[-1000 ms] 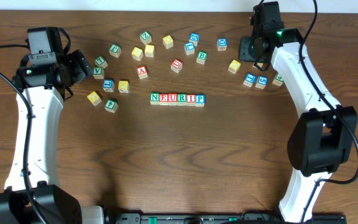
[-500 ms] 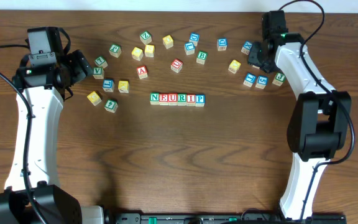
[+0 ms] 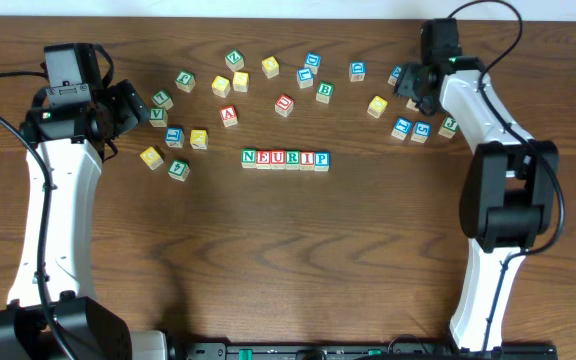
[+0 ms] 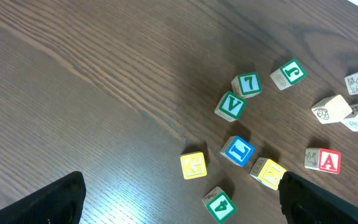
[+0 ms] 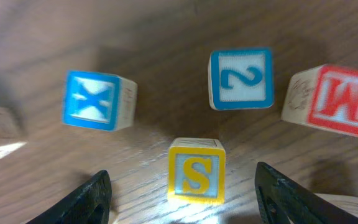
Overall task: Spell out NEURIPS
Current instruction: 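Move the right gripper over the yellow S block and lower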
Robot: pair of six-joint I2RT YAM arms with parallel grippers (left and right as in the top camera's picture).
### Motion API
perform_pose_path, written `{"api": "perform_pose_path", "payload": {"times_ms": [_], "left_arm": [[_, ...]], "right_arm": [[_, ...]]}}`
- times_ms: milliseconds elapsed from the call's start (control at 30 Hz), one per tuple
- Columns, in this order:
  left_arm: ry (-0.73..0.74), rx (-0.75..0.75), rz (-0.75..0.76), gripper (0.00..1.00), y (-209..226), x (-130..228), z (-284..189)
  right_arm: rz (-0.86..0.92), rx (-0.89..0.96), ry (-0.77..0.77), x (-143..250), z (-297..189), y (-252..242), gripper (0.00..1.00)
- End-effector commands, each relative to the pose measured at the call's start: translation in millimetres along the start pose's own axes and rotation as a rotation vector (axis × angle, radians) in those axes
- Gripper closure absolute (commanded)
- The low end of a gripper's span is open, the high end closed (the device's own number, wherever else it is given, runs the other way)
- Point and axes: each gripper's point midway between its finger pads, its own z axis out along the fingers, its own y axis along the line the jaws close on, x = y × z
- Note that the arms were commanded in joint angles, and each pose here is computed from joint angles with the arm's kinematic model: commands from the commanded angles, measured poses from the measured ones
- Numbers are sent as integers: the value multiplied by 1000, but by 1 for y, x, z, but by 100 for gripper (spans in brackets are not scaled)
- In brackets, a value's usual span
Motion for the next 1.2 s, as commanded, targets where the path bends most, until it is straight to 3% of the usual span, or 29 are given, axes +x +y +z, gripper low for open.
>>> {"api": "perform_pose_path", "payload": {"times_ms": [0,500,800,1167], "left_arm": [[-7,-6,-1,2,1,-4,0],[-7,-6,-1,2,1,-4,0],[-7,-6,-1,2,1,-4,0],[-7,-6,-1,2,1,-4,0]], "right_arm": [[16,39,38,11,23,-13,33],[-55,39,22,9,32,-14,65],[-106,33,12,2,15,-12,67],[-194,-66,0,-7,-43,8,72]]}}
